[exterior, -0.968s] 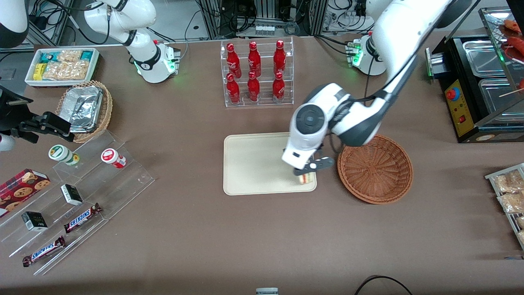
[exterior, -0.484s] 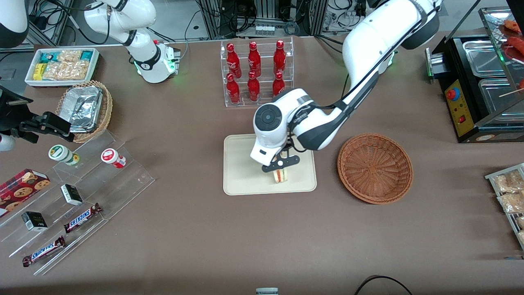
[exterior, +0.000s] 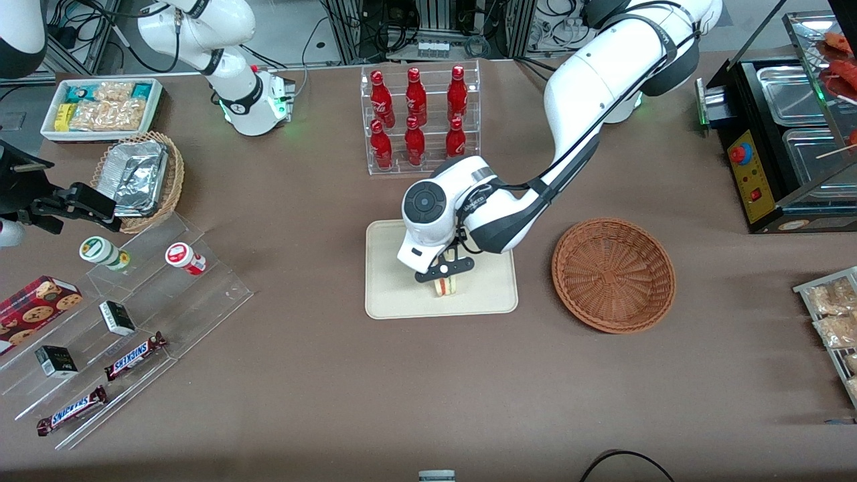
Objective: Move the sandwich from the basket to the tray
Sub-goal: 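Lower the sandwich onto the tray and open the left gripper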
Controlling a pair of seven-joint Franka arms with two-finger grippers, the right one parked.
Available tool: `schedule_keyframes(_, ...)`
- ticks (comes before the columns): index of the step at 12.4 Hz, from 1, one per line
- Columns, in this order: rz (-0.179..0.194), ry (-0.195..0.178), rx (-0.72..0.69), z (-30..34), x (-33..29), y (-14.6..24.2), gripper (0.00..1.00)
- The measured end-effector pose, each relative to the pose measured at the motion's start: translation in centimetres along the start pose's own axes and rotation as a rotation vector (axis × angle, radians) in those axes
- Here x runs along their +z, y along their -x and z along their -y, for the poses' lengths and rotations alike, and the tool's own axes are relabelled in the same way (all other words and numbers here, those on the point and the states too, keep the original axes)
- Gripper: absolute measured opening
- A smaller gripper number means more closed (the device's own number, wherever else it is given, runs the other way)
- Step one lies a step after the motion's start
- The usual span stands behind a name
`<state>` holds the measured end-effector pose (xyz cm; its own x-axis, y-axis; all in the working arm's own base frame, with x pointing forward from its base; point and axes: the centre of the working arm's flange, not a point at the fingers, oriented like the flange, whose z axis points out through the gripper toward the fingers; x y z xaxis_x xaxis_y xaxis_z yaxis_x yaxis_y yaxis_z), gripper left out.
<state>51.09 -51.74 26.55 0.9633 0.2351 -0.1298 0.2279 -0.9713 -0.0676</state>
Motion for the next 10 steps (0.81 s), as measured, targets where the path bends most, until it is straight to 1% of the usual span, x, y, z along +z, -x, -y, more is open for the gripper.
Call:
schedule_keyframes(2, 0.004, 0.012, -0.016, -0.2, 0.7, -0.1, 0.14)
schedule_keyframes(4, 0.013, 0.012, -0.033, -0.3, 1.6, -0.1, 0.18)
schedule_keyframes(5, 0.015, 0.012, -0.039, -0.4, 1.8, -0.1, 0.27)
schedule_keyframes(7, 0.011, 0.019, -0.056, -0.5, 1.3, -0.3, 0.49)
schedule_keyframes(9, -0.001, 0.033, -0.068, -0.5, -0.1, -0.6, 0.71)
schedule_keyframes(10, -0.011, 0.033, -0.073, -0.3, -1.4, -0.8, 0.82)
